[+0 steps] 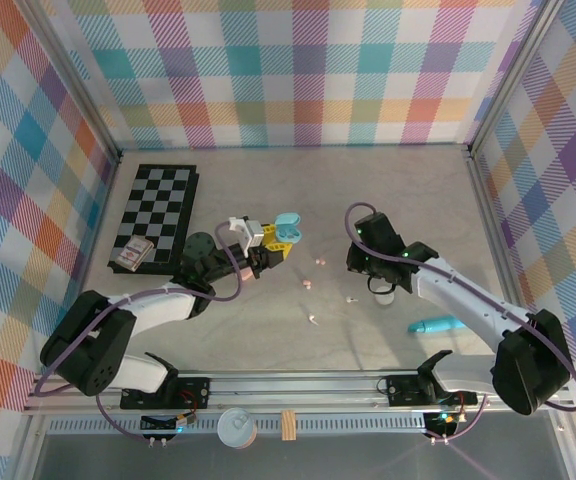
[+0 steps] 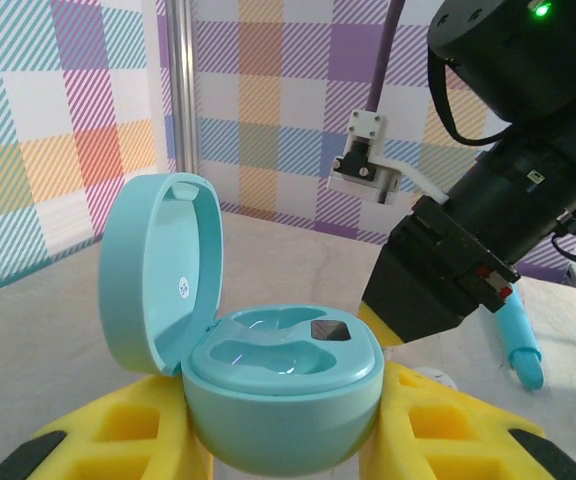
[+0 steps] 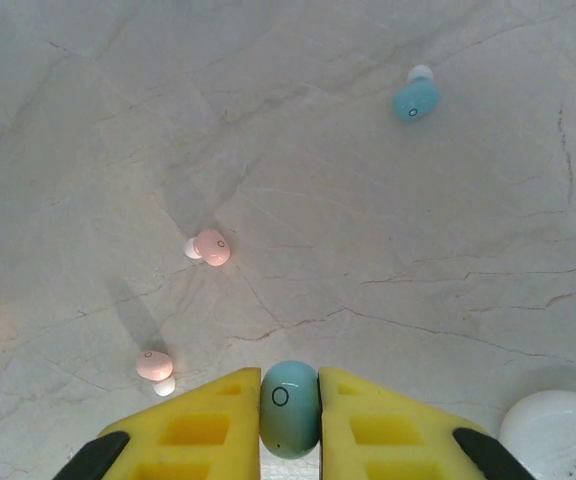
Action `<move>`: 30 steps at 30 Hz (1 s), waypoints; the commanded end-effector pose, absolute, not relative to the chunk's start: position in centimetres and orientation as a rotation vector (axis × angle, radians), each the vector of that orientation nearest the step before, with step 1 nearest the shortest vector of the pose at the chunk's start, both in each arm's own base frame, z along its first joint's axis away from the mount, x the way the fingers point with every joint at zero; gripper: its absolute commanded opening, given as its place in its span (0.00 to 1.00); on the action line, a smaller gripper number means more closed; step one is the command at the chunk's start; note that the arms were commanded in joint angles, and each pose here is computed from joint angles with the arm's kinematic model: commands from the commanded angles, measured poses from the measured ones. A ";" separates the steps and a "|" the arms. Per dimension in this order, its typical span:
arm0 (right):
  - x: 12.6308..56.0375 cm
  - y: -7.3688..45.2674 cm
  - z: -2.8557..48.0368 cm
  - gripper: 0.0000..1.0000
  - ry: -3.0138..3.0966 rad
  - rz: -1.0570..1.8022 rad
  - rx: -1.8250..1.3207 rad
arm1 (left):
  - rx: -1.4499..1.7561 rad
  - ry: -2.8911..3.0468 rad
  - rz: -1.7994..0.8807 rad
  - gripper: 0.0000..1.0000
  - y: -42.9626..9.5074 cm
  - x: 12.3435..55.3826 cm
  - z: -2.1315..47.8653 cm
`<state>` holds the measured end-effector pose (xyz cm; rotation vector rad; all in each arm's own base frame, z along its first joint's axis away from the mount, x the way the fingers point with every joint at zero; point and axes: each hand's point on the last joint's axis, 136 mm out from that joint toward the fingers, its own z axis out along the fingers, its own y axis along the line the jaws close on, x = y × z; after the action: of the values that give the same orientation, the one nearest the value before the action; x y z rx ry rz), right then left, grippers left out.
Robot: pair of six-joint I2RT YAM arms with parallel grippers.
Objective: Insert wireless bluetooth earbuds into charging case
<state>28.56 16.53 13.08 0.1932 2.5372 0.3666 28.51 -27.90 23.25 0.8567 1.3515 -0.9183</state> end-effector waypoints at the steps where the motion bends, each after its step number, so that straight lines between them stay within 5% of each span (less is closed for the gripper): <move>1: 28.8 16.3 14.6 0.18 2.500 0.333 0.199 | 0.864 1.248 -0.908 0.33 -28.5 28.6 25.7; 30: 29.3 23.7 24.5 0.18 2.349 0.564 0.033 | 0.869 1.257 -0.906 0.32 -30.6 30.2 23.9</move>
<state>29.09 23.06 23.76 0.0394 2.3544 0.5636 29.97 -30.07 21.56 0.8647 1.3610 -0.9295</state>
